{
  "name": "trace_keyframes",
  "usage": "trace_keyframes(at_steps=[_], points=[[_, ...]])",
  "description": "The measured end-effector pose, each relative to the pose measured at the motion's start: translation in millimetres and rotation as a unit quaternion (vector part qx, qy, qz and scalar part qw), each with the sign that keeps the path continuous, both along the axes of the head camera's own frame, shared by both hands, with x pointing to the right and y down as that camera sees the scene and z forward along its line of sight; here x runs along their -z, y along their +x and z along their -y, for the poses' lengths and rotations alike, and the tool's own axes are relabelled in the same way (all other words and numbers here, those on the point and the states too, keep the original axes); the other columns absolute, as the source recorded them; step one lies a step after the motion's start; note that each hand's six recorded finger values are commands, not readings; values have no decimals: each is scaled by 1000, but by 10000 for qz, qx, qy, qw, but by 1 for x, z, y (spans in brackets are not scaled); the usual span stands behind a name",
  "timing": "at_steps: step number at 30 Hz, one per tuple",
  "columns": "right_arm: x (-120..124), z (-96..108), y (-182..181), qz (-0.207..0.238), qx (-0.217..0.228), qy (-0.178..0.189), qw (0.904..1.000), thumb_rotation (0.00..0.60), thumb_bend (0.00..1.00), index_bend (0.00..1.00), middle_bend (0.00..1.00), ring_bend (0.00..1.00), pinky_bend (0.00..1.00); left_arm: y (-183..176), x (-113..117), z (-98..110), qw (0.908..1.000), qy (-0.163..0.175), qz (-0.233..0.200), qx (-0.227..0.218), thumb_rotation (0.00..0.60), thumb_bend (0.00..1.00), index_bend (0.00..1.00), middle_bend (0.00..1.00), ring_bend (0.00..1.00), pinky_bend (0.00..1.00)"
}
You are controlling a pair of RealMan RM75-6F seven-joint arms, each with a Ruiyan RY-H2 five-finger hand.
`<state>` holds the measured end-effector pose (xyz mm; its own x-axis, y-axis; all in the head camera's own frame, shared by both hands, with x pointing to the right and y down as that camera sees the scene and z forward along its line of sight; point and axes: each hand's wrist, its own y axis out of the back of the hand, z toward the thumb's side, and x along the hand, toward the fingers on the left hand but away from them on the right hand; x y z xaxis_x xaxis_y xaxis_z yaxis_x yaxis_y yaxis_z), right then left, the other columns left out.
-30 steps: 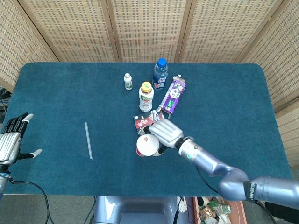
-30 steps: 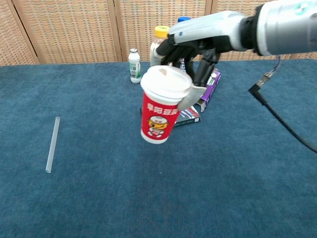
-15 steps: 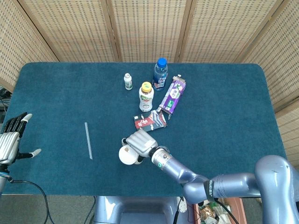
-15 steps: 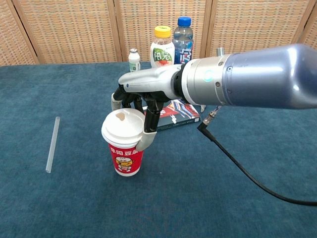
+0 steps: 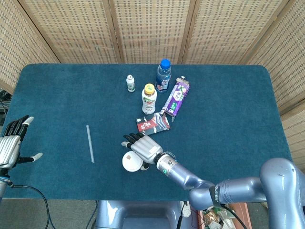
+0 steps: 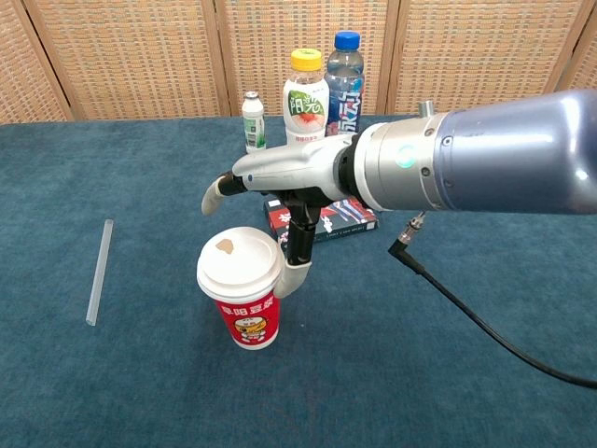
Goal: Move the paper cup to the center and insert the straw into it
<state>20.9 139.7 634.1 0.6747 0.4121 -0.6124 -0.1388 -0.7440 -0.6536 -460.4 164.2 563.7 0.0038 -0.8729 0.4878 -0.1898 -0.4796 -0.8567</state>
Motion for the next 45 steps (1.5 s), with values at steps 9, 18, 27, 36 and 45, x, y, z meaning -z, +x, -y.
trace_keyframes(at_steps=[9,18,27,36,45], points=[[13,1,13,-15,65,147,9999,600,0,0,0,0,0,0,0,-1,10000,-4,9,0,600,94,0,0,0,0],[48,24,84,-547,-29,1173,9916,600,0,0,0,0,0,2,1,-3,10000,18,-10,-48,600,94,0,0,0,0],[83,49,187,-1084,-377,2298,9664,600,0,0,0,0,0,5,1,-1,9999,81,15,-114,600,94,0,0,0,0],[86,55,312,-1563,-1110,3274,9252,600,0,0,0,0,0,16,-10,17,9988,80,79,-479,600,95,0,0,0,0],[87,7,380,-1184,-2867,3031,9011,600,0,0,0,0,0,59,-29,59,9745,399,541,-2143,600,101,1,0,0,0]])
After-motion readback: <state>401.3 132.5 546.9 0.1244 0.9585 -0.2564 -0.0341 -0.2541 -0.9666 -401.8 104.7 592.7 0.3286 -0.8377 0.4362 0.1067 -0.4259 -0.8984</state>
